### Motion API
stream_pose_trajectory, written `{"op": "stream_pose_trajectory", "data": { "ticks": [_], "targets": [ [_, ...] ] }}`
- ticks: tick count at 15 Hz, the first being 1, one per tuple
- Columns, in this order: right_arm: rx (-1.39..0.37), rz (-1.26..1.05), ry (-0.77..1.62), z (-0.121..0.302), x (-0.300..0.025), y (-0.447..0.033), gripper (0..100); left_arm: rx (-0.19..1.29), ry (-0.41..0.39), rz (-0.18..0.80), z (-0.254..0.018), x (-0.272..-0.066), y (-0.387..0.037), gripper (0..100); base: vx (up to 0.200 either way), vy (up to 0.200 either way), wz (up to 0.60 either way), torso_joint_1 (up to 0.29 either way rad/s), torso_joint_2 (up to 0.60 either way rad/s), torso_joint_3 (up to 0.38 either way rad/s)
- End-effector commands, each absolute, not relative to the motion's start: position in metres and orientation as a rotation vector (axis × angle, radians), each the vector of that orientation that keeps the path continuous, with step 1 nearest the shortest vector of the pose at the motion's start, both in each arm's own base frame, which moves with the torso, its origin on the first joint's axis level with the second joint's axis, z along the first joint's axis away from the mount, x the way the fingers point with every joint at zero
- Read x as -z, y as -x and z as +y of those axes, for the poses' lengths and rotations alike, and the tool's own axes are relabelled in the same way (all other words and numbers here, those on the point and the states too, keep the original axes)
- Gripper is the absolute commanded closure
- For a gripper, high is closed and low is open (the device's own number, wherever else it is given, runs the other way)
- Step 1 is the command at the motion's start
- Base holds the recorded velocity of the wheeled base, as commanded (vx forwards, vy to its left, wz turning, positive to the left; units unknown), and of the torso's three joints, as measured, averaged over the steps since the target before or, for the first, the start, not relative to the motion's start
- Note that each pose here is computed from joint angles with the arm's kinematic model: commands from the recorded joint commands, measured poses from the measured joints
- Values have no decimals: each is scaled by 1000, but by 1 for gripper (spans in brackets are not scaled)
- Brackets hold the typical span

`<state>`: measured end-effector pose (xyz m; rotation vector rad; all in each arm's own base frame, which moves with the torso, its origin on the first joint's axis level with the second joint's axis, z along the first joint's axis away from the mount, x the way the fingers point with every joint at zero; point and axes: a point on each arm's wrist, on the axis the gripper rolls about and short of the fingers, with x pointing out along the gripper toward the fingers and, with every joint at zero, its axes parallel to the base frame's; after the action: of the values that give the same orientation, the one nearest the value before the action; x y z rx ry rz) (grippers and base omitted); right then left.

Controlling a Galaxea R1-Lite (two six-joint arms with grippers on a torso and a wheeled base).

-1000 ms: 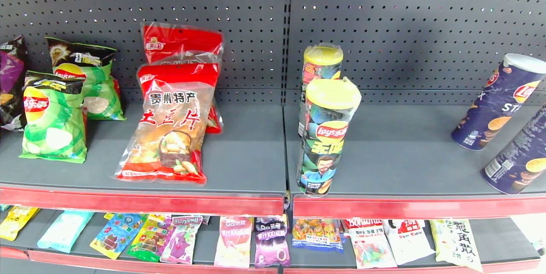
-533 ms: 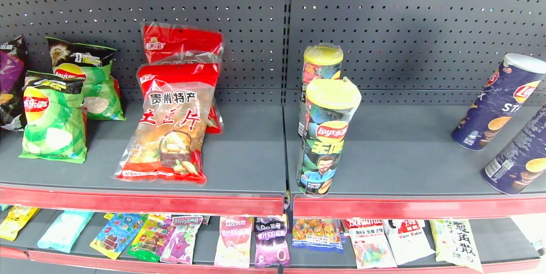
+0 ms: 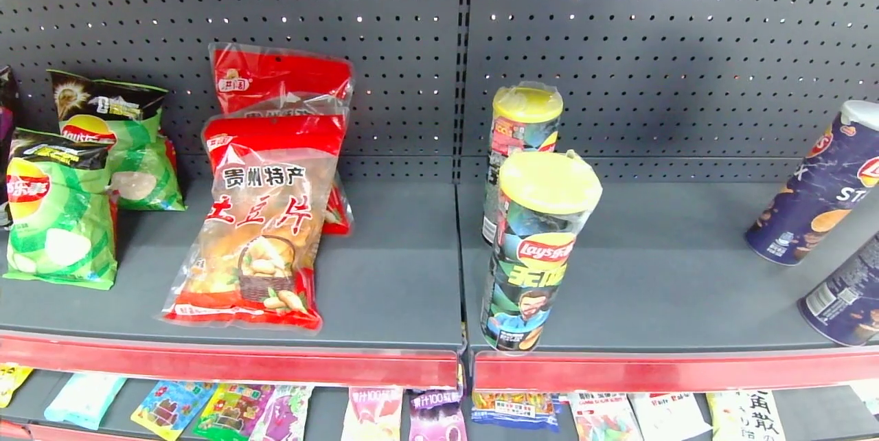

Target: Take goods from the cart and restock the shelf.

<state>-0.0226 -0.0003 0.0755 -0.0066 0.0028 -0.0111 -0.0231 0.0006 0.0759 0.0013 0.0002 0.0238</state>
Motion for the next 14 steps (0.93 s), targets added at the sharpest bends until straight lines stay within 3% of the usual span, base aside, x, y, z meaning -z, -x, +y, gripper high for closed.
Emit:
{"op": "stream_pose_trajectory", "data": {
  "ticks": [1,4,14],
  "targets": [
    [9,3,6,0,-76,23,0,-25,-2,2,1,-76,23,0,0,0,0,0,0,0],
    [6,2,8,0,-76,23,0,-25,-2,2,1,-76,23,0,0,0,0,0,0,0],
    [3,5,8,0,-76,22,0,-25,-5,2,1,-76,23,0,0,-200,0,1,2,1]
  ]
}}
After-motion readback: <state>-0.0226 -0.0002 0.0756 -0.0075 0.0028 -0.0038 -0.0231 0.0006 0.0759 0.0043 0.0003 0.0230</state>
